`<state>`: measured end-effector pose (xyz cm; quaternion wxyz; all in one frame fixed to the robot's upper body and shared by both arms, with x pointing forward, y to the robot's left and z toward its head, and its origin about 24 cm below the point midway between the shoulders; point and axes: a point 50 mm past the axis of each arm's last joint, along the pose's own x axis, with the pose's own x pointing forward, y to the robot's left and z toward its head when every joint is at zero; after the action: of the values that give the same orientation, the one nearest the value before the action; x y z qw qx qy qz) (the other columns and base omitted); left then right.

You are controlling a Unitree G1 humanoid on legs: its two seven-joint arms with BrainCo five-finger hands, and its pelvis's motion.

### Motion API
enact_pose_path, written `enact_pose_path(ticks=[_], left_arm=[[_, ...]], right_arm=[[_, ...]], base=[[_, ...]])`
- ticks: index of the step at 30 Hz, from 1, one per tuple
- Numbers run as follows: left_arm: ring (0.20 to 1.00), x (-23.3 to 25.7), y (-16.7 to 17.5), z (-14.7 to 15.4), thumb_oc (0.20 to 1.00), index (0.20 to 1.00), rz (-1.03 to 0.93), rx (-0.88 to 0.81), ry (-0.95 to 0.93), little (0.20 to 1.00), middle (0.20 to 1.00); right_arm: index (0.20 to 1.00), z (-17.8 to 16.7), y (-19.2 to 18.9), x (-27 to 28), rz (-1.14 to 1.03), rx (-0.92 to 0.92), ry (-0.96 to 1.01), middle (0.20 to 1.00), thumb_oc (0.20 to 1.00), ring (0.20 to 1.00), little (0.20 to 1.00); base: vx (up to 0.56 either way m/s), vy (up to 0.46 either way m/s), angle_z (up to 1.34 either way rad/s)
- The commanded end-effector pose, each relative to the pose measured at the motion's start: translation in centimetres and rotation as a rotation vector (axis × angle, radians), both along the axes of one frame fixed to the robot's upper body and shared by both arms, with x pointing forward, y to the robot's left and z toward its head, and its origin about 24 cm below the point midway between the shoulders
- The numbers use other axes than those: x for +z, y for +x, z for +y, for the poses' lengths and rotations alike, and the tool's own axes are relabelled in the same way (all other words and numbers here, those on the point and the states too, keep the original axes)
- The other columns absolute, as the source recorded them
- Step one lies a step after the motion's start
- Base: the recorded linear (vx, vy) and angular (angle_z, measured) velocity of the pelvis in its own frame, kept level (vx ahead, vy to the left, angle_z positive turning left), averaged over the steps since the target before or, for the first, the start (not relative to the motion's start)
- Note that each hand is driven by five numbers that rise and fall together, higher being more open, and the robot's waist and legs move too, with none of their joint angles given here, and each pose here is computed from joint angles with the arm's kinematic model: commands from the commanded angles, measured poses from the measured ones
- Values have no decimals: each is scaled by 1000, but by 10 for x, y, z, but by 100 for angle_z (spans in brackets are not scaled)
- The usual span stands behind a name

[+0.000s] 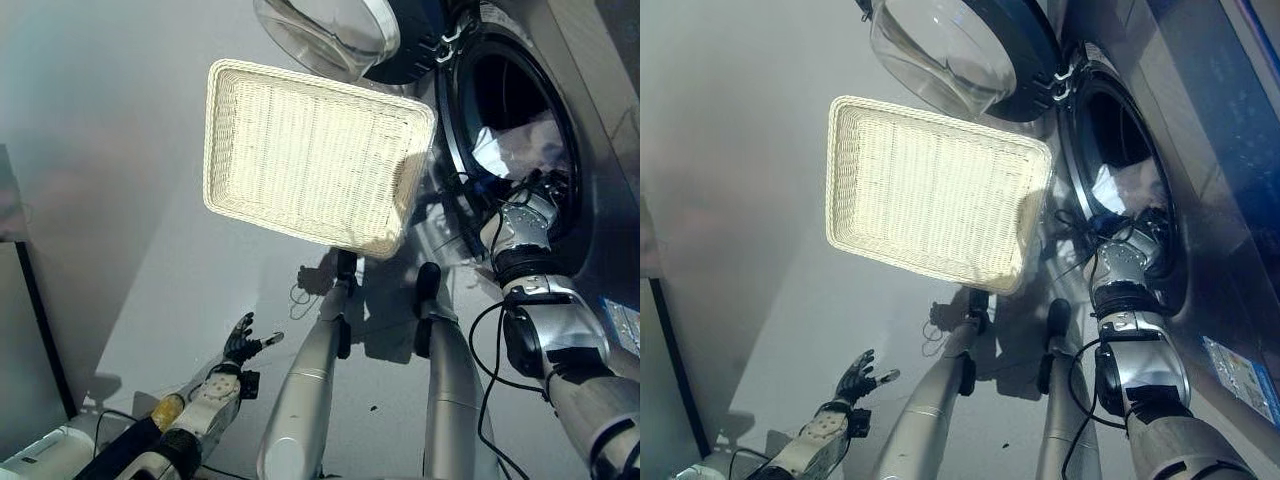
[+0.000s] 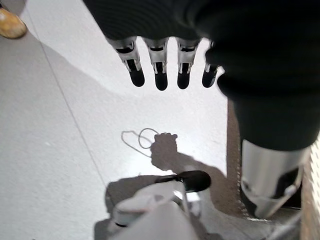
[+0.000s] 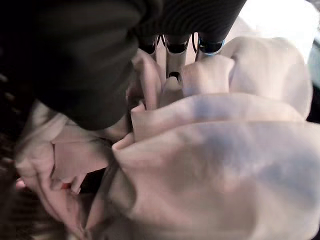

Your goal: Put the clothes into the washing machine.

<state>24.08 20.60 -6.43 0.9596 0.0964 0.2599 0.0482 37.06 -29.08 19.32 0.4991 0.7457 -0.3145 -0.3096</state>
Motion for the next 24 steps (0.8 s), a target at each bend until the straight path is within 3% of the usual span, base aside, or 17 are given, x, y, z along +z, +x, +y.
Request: enact_pose_path(ticks=[1, 2, 3, 5, 7, 9, 12, 17, 24], left_arm=[[1000, -14, -20, -7, 1000, 1000, 65, 4, -53, 1000, 1000], [1000, -12, -18, -7, 1000, 1000, 59, 0, -57, 1000, 1000], [1000, -11, -18, -7, 1000, 1000, 61, -7, -55, 1000, 1000], [1000, -11, -18, -7, 1000, 1000, 61, -7, -55, 1000, 1000], [1000, -9, -15, -6, 1000, 1000, 66, -19, -48, 1000, 1000], [1000, -7, -12, -5, 1000, 1000, 60, -21, -44, 1000, 1000], [1000, -5, -10, -5, 1000, 1000, 51, -13, -28, 1000, 1000], [1000, -4, -4, -9, 1000, 1000, 41, 5, -25, 1000, 1000], [1000, -8, -2, -15, 1000, 1000, 44, 18, -30, 1000, 1000]], right_arm=[[200, -89, -74, 96, -250, -418, -99, 200, 200, 200, 200], [918, -93, -78, 95, -241, -413, -45, 918, 918, 918, 918], [1000, -95, -78, 93, -226, -390, -35, 1000, 1000, 1000, 1000], [1000, -95, -78, 93, -226, -390, -35, 1000, 1000, 1000, 1000], [1000, -90, -55, 71, -57, -132, -65, 1000, 1000, 1000, 1000], [1000, -85, -48, 67, -21, -58, -84, 1000, 1000, 1000, 1000], [1000, -47, -11, 33, 105, 329, -249, 1000, 1000, 1000, 1000], [1000, -19, 5, 5, 63, 511, -360, 1000, 1000, 1000, 1000], [1000, -2, 10, -17, 14, 525, -460, 1000, 1000, 1000, 1000]], base=[[0, 0, 0], [0, 0, 0], [0, 0, 0], [18, -6, -2], [20, -11, -1], [0, 0, 0], [-16, -54, -2], [-22, 1, -11], [-9, 15, -2]])
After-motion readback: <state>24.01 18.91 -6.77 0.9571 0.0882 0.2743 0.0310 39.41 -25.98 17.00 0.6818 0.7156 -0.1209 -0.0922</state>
